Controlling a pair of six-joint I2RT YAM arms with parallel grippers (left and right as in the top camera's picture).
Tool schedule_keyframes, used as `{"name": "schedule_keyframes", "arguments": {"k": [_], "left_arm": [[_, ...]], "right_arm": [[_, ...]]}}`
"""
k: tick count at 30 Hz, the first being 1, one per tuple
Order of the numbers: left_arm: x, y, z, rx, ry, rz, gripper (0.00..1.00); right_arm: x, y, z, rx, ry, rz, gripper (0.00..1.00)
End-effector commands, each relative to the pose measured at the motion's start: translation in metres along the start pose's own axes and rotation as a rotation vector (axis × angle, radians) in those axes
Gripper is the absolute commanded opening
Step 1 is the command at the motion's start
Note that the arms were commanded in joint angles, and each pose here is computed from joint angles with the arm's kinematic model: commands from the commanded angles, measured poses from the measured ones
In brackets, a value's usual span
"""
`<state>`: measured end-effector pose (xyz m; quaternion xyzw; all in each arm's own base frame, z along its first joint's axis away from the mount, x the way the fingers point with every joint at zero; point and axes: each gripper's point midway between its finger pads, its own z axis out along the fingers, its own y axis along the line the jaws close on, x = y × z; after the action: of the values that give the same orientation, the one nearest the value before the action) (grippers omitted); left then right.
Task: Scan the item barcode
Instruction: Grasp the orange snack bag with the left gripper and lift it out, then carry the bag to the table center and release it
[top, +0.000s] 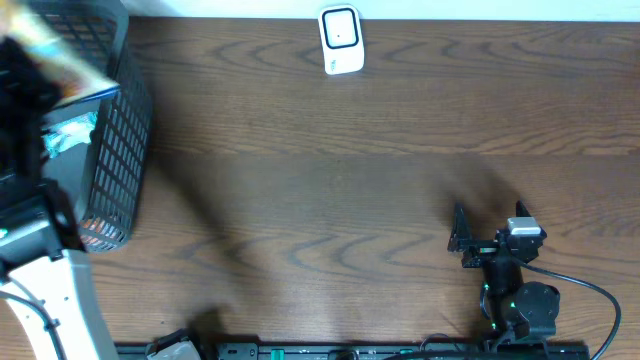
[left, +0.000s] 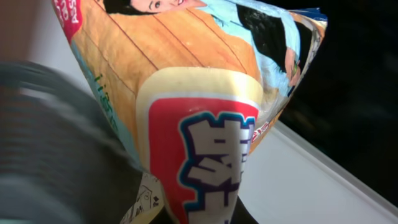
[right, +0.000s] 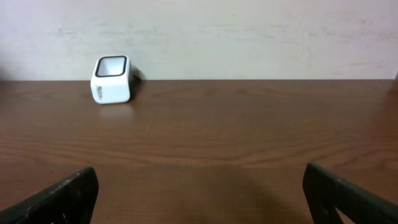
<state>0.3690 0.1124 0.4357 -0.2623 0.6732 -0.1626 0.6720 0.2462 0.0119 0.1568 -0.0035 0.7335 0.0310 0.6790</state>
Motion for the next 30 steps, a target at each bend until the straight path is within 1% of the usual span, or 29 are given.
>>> {"name": "schedule_keyframes", "arguments": {"k": [1,4,7,10,13,18,20,21,24,26,28,30], "left_arm": [[0.033,-0.081,-0.01,0.273,0.128,0.022,0.07],[0.074,-0.119,-0.015,0.377,0.238,0.065,0.07],[0.124,-0.15,-0.024,0.47,0.37,0.156,0.07],[0.18,-0.164,-0.031,0.508,0.523,0.251,0.07],[0.232,-0.158,-0.033,0.44,0.671,0.28,0.07],[0.307,-0.164,-0.038,0.412,0.887,0.256,0.08],[0.336,-0.159,-0.033,0.349,0.943,0.248,0.07],[0.35,-0.152,-0.029,0.291,0.966,0.237,0.07],[0.388,-0.133,-0.019,0.129,1.02,0.176,0.07],[0.411,-0.122,-0.015,0.047,1.059,0.128,0.07],[0.434,-0.113,-0.013,-0.019,1.1,0.086,0.07],[0.456,-0.104,-0.014,-0.058,1.141,0.085,0.08]], "right_arm": [[0.001,0.003,0.0,-0.013,0.002,-0.012,0.99],[0.001,0.003,0.0,-0.013,0.002,-0.012,0.99],[0.001,0.003,0.0,-0.013,0.002,-0.012,0.99],[0.001,0.003,0.0,-0.013,0.002,-0.012,0.99],[0.001,0.003,0.0,-0.013,0.002,-0.012,0.99],[0.001,0.003,0.0,-0.013,0.002,-0.012,0.99],[0.001,0.003,0.0,-0.014,0.002,-0.012,0.99],[0.001,0.003,0.0,-0.013,0.002,-0.012,0.99],[0.001,0.003,0.0,-0.013,0.002,-0.012,0.99],[0.001,0.003,0.0,-0.013,0.002,-0.012,0.99],[0.001,0.003,0.0,-0.013,0.002,-0.012,0.99],[0.001,0.003,0.0,-0.013,0.002,-0.012,0.99]]}}
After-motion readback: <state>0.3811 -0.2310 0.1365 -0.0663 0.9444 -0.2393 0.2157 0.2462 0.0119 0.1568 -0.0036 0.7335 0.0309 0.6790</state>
